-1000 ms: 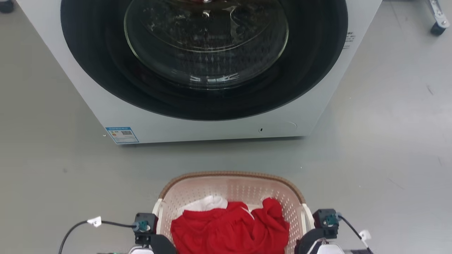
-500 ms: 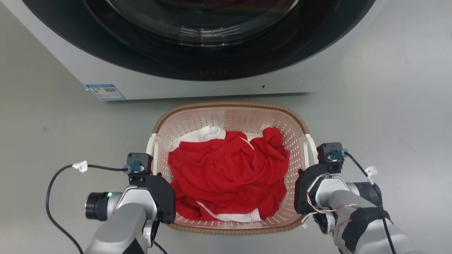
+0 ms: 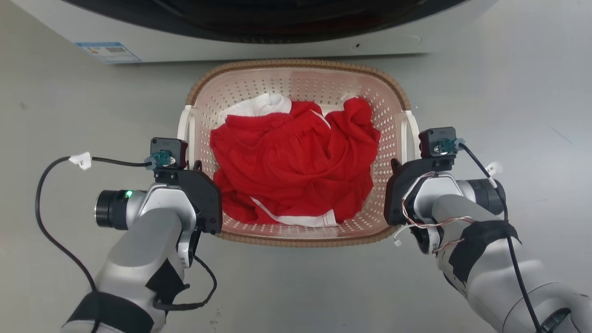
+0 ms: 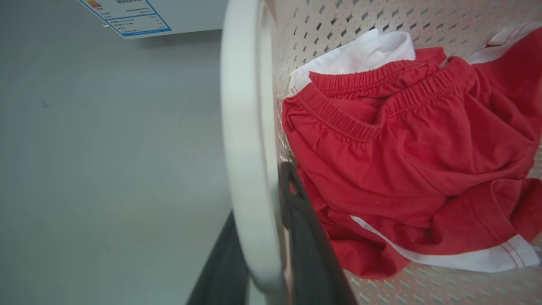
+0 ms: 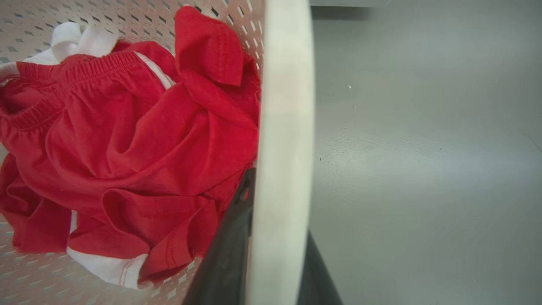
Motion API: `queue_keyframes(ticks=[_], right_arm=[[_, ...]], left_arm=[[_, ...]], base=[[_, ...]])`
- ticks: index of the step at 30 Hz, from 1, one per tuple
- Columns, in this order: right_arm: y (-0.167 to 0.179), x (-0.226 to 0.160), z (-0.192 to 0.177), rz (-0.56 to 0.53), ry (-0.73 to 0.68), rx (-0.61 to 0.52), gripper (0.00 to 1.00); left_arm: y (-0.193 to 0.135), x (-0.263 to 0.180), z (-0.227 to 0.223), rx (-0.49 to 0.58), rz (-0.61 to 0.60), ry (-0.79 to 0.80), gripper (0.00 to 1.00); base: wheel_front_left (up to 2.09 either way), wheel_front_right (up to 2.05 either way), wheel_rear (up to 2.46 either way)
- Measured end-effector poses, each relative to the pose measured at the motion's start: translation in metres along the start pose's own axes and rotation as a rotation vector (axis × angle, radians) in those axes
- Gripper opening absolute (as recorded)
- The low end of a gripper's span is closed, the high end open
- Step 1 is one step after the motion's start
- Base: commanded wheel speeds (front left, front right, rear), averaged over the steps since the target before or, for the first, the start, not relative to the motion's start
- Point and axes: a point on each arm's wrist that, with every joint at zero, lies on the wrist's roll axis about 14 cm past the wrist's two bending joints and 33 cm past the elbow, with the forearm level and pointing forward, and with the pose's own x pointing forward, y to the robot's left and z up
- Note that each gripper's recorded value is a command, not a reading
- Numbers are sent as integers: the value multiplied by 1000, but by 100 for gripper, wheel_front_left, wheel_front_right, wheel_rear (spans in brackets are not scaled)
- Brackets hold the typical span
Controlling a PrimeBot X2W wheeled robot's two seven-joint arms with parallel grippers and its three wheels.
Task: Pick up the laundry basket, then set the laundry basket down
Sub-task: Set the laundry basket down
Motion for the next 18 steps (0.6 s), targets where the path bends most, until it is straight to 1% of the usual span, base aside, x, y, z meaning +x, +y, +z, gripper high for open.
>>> queue_keyframes(ticks=[4, 10, 18], right_arm=[[0, 18, 0, 9, 4, -5, 0], [-3, 42, -11, 14, 30, -10, 0], [-5, 62, -24, 18, 49, -16, 0]], left_arm=[[6, 17, -4, 3, 10, 12, 0], [11, 39, -18, -2, 14, 40, 0], [15, 57, -28, 1, 20, 54, 0]], base=[[0, 0, 0], [0, 0, 0], [0, 0, 0]])
